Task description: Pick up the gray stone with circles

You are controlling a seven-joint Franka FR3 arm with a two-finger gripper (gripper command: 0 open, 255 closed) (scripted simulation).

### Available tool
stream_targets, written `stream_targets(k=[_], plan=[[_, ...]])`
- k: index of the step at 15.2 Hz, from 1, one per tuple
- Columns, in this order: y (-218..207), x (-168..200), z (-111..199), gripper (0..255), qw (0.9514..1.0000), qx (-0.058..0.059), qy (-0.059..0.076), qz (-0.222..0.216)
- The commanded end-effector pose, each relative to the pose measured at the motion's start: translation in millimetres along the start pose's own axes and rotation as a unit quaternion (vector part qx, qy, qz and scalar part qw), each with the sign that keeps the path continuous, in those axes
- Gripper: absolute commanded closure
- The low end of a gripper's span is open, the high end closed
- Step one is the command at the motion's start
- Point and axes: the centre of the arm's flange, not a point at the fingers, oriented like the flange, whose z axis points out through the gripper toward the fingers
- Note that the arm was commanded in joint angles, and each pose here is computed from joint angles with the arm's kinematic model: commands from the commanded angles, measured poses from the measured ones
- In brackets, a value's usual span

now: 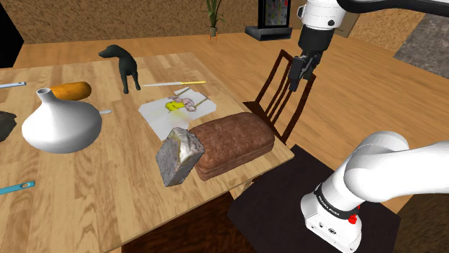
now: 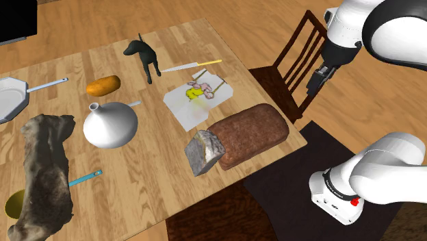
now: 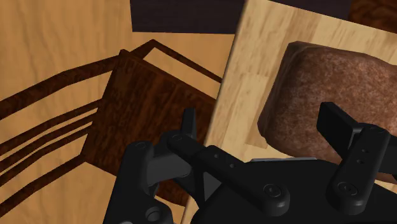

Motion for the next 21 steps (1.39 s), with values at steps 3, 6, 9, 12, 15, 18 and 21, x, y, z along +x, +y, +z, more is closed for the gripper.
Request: stream_targets(k=[3,6,9,12,15,18,21], plan=[[-21,5,8,0,0.9999,0.013,0.002,0.009],[-52,12,18,0,0.9992,0.032,0.005,0.022],[-84,21,27,0,0.9980,0.051,0.008,0.035],[-115,30,35,0,0.9963,0.071,0.012,0.049],[-147,40,42,0,0.9939,0.090,0.015,0.062],[-178,51,47,0,0.9911,0.109,0.018,0.075],[-210,63,51,0,0.9876,0.128,0.021,0.088]])
